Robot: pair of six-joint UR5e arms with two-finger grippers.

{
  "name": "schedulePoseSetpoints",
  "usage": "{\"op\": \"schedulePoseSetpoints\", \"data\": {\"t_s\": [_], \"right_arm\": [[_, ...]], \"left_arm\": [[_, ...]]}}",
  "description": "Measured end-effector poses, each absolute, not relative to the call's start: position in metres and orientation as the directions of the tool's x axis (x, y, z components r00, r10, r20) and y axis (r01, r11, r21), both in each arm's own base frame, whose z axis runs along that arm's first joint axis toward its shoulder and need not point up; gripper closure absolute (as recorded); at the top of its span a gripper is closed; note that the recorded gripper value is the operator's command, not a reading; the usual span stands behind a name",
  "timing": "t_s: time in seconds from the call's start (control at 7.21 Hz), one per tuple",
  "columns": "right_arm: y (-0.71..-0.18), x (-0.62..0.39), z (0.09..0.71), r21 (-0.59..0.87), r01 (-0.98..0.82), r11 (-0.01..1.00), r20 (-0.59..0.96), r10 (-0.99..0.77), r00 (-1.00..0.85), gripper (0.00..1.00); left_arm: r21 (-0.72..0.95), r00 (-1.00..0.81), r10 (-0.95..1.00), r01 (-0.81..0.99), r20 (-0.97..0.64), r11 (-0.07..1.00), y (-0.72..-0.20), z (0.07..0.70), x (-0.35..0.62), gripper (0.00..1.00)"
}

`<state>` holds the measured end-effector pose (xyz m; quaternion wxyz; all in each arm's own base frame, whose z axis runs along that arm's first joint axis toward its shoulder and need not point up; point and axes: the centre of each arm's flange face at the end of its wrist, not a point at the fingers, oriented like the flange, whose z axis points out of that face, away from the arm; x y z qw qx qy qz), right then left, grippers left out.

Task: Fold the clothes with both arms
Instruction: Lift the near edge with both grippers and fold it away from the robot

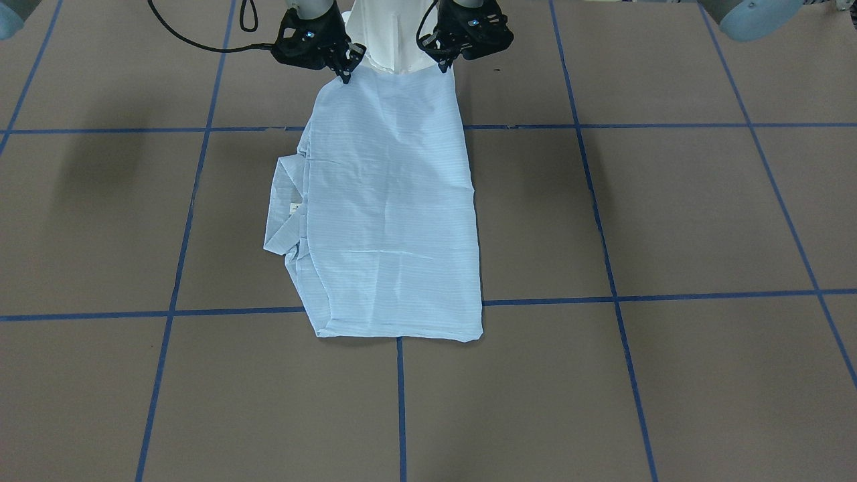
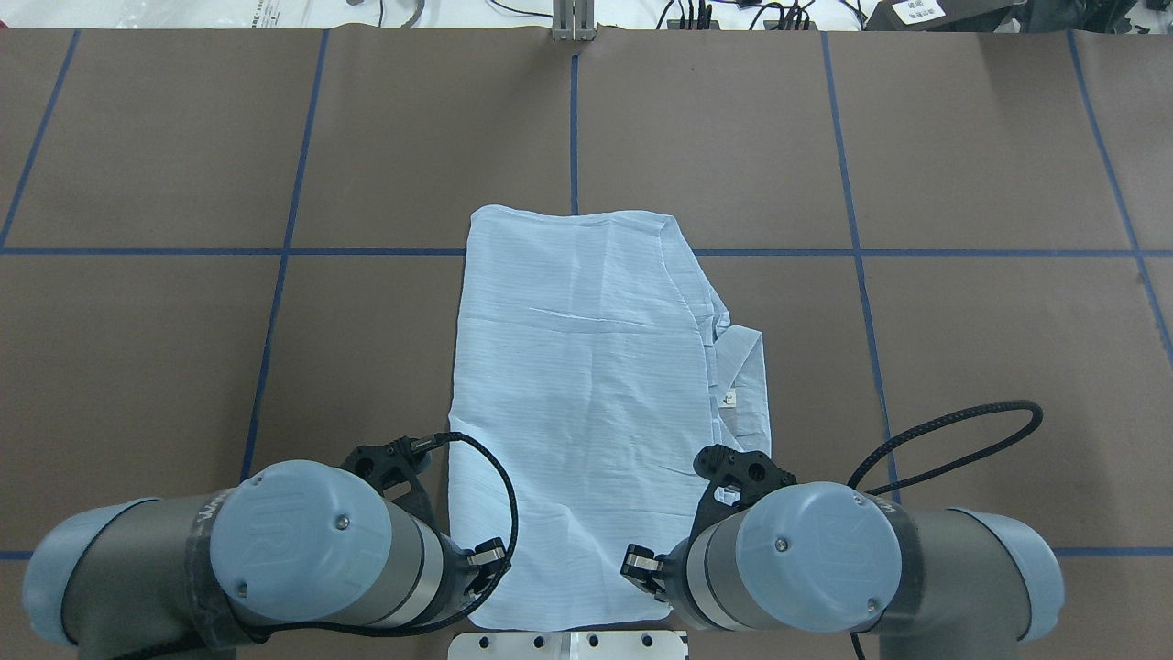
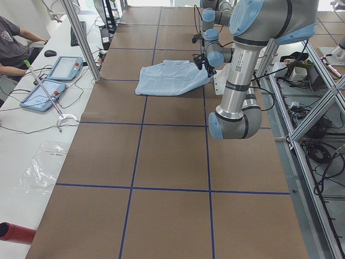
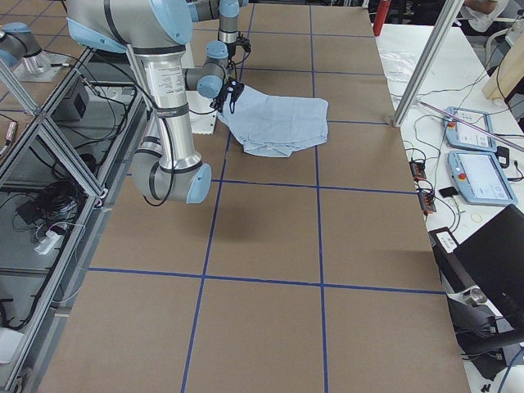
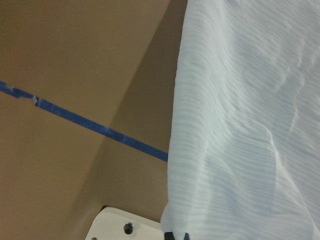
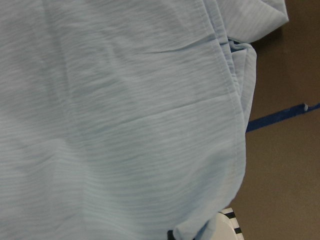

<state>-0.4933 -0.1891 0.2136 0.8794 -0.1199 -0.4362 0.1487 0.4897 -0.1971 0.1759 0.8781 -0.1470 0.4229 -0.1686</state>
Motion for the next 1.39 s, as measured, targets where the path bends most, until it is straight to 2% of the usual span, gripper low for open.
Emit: {"op": "schedulePoseSetpoints", "data": {"t_s": [0.28, 0.42, 0.83, 1.11, 1.39], "right_arm": [[-0.216, -0.489, 0.214, -0.334, -0.203, 0.92, 0.73, 0.389, 0.563, 1.0], [-0.24, -0.482, 0.211, -0.323, -0.236, 0.916, 0.737, 0.4, 0.545, 1.0], [-0.33, -0.479, 0.206, -0.229, -0.319, 0.919, 0.754, 0.375, 0.539, 1.0], [-0.405, -0.469, 0.211, -0.178, -0.347, 0.921, 0.742, 0.358, 0.567, 1.0], [-0.481, -0.477, 0.207, -0.146, -0.365, 0.919, 0.715, 0.353, 0.604, 1.0]], "left_arm": [[-0.383, 0.582, -0.408, 0.172, -0.704, 0.907, -0.205, 0.174, 0.49, 1.0], [-0.359, 0.567, -0.401, 0.191, -0.72, 0.914, -0.228, 0.171, 0.483, 1.0], [-0.289, 0.49, -0.392, 0.273, -0.779, 0.917, -0.329, 0.167, 0.46, 1.0], [-0.274, 0.447, -0.398, 0.317, -0.801, 0.908, -0.412, 0.183, 0.482, 1.0], [-0.238, 0.427, -0.382, 0.353, -0.82, 0.905, -0.467, 0.196, 0.484, 1.0]]}}
